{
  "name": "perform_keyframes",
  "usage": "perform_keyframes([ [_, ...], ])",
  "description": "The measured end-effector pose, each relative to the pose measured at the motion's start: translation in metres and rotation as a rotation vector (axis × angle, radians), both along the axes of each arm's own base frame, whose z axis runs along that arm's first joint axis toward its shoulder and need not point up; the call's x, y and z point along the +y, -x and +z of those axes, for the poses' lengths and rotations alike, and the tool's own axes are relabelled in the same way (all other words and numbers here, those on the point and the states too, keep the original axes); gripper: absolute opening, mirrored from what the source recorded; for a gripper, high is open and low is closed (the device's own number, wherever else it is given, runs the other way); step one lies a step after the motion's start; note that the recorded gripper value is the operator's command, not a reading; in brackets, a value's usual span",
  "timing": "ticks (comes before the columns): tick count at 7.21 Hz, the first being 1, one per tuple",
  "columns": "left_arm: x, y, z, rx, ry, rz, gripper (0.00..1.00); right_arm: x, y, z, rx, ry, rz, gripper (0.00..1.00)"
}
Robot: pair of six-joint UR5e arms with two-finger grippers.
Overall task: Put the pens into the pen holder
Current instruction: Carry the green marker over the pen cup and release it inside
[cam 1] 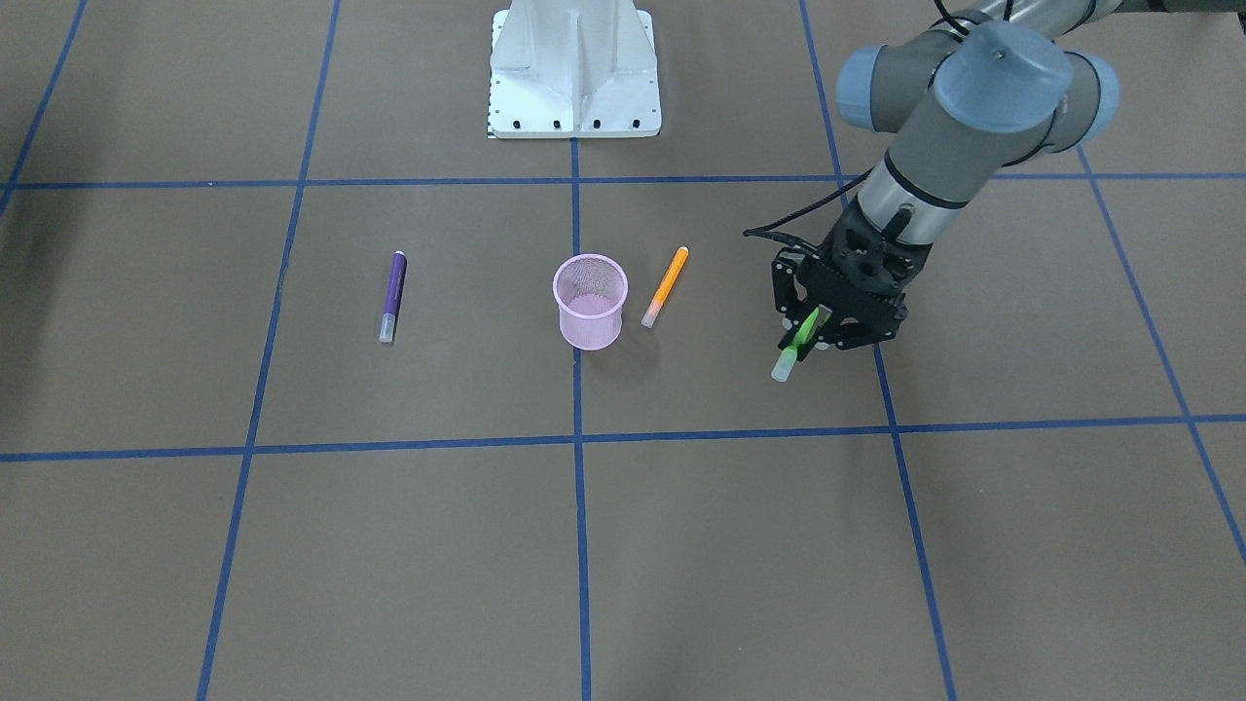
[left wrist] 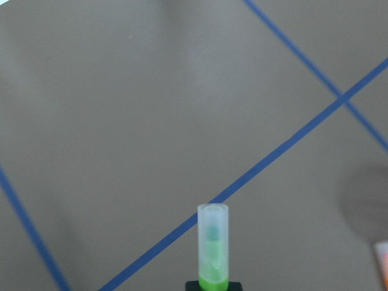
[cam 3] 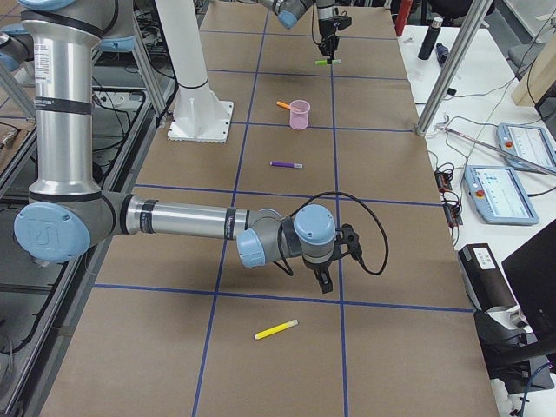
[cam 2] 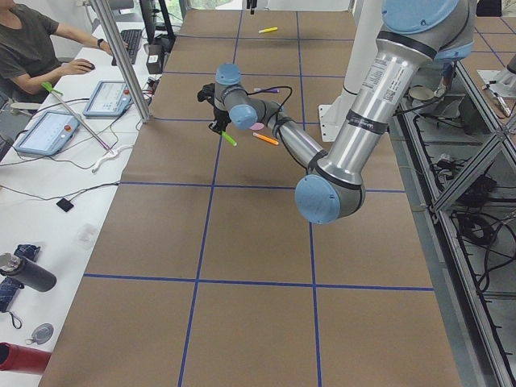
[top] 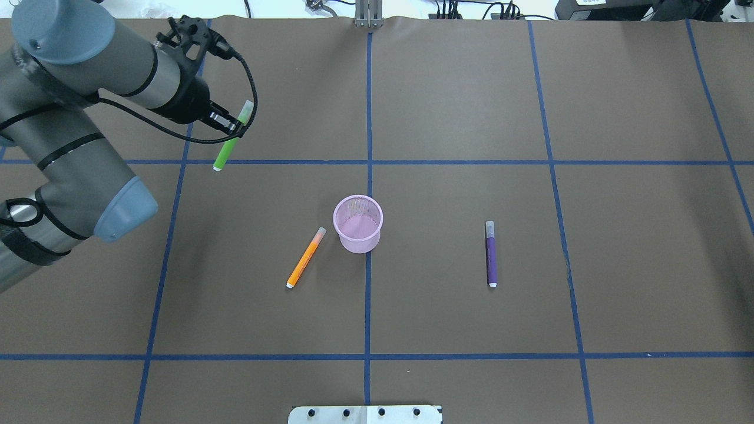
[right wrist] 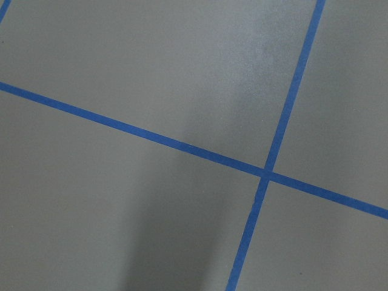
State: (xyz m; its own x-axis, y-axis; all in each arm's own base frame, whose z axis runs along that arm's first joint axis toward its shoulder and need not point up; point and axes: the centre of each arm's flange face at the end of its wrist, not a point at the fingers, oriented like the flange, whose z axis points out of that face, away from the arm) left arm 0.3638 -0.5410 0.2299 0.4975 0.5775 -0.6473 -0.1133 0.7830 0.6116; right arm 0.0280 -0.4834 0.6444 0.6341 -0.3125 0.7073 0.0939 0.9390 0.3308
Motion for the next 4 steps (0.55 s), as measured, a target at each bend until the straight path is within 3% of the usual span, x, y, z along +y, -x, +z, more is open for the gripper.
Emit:
perform_keyframes([
  [2,0.016,-0.035,-0.065,0.060,-0.055,-0.027,0.00,-0.001,0.000,-0.001,-0.001,-0.003,0.000,1.00],
  [4,0.069,-0.093,-0.103,0.051,-0.194,-0.135,0.00,-0.004,0.001,-0.005,-0.001,-0.010,-0.001,1.00],
])
